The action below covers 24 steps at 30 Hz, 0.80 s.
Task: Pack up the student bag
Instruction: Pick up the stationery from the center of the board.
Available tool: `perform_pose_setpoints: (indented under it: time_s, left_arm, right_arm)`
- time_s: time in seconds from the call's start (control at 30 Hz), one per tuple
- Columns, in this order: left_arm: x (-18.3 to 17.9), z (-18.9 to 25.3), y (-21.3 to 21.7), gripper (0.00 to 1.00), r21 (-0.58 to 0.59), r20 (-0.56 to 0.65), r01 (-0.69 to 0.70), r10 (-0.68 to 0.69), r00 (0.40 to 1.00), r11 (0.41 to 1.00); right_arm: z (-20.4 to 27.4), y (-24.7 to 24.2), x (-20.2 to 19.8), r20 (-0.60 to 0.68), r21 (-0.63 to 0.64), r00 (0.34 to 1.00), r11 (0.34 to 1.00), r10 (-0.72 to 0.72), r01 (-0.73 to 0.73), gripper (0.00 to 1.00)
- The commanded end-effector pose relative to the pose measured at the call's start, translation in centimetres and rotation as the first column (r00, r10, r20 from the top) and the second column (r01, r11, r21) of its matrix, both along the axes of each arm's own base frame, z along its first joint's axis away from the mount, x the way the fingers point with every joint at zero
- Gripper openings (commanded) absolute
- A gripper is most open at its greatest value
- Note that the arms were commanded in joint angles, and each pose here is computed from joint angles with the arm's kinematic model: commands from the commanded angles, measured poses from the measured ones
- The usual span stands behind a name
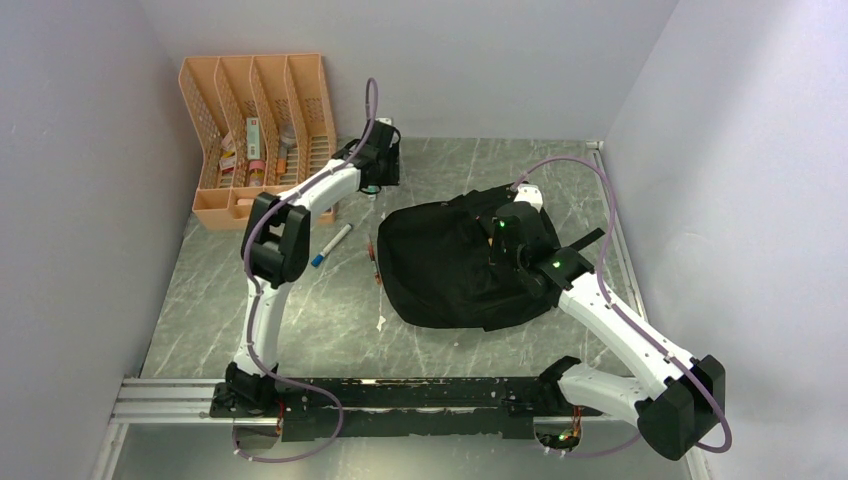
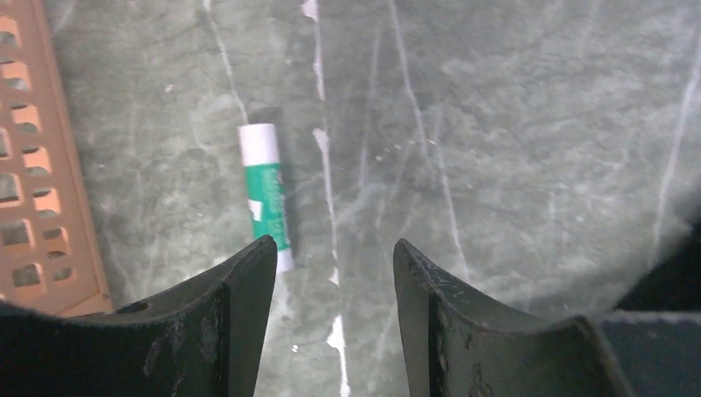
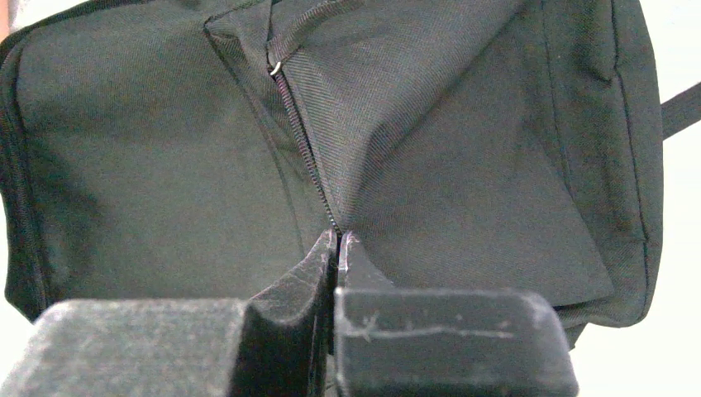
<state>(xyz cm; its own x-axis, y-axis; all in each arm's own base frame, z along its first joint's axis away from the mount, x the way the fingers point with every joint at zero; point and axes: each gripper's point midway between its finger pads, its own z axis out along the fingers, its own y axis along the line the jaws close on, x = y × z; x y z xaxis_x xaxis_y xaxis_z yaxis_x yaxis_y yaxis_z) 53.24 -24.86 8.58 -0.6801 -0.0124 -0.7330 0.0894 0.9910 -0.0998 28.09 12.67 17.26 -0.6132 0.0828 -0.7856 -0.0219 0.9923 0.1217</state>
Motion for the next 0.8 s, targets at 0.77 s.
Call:
perform_pose_setpoints:
  time_s: [0.77]
  left_arm:
    - [3.7, -6.0, 3.4, 0.54, 0.024, -0.068, -0.051, 0.053, 0.996, 0.998]
  right_arm:
    - [-0.1, -0.5, -1.0, -0.015, 0.014, 1.000, 1.000, 0.003, -0.002, 0.00]
